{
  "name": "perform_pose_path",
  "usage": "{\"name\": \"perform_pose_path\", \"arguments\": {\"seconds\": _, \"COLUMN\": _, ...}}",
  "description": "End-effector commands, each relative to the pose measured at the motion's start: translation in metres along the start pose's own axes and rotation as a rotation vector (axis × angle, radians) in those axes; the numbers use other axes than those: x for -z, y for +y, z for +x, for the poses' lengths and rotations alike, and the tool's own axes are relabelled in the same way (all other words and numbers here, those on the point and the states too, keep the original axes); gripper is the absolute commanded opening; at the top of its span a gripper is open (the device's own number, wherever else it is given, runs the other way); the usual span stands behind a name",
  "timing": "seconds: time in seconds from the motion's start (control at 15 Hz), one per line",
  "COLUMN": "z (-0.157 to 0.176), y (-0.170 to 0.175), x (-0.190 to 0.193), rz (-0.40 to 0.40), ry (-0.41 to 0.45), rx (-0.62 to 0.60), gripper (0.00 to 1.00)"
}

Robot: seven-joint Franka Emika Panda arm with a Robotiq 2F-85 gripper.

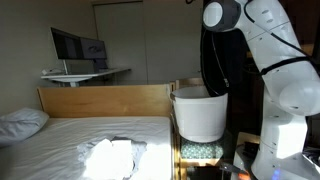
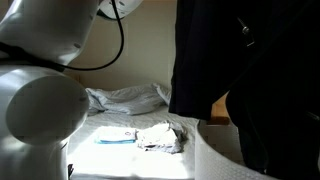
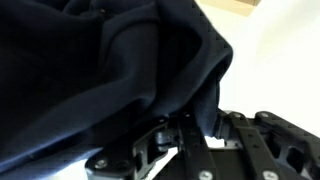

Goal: Put the things on the bed in the laundry hamper

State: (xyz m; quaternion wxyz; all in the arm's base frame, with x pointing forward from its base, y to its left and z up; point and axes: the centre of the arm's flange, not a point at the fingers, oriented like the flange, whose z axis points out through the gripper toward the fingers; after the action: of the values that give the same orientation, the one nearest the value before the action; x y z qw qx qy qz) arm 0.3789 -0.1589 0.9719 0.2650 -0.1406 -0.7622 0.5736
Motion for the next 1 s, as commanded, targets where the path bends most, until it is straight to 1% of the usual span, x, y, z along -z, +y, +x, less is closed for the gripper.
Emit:
{"name": "perform_pose_path", "arguments": {"seconds": 0.0, "z": -0.031, "y": -0.058, "x": 0.040, "rz": 0.096, "ry": 0.014, "rx": 0.002, "gripper": 0.08}}
{"name": "perform_pose_path", "arguments": {"seconds": 0.33, "z": -0.060, "y": -0.048, "x": 0.054, "rz": 0.143, "ry": 0.040, "rx": 0.038, "gripper": 0.08}}
{"name": "perform_pose_path", "arguments": {"seconds": 0.67, "z": -0.089, "y": -0.037, "x": 0.054, "rz": 0.146, "ry": 0.074, "rx": 0.075, "gripper": 0.08}}
{"name": "perform_pose_path", "arguments": {"seconds": 0.8, "z": -0.097, "y": -0.033, "x": 0.055, "rz": 0.158, "ry": 0.052, "rx": 0.080, "gripper": 0.08}}
{"name": "perform_pose_path", "arguments": {"seconds": 0.87, "z": -0.070, "y": 0.030, "x": 0.026, "rz": 0.107, "ry": 0.050, "rx": 0.078, "gripper": 0.13}}
{"name": "perform_pose_path", "arguments": {"seconds": 0.93, "z": -0.074, "y": 0.031, "x": 0.026, "rz": 0.112, "ry": 0.051, "rx": 0.082, "gripper": 0.13}}
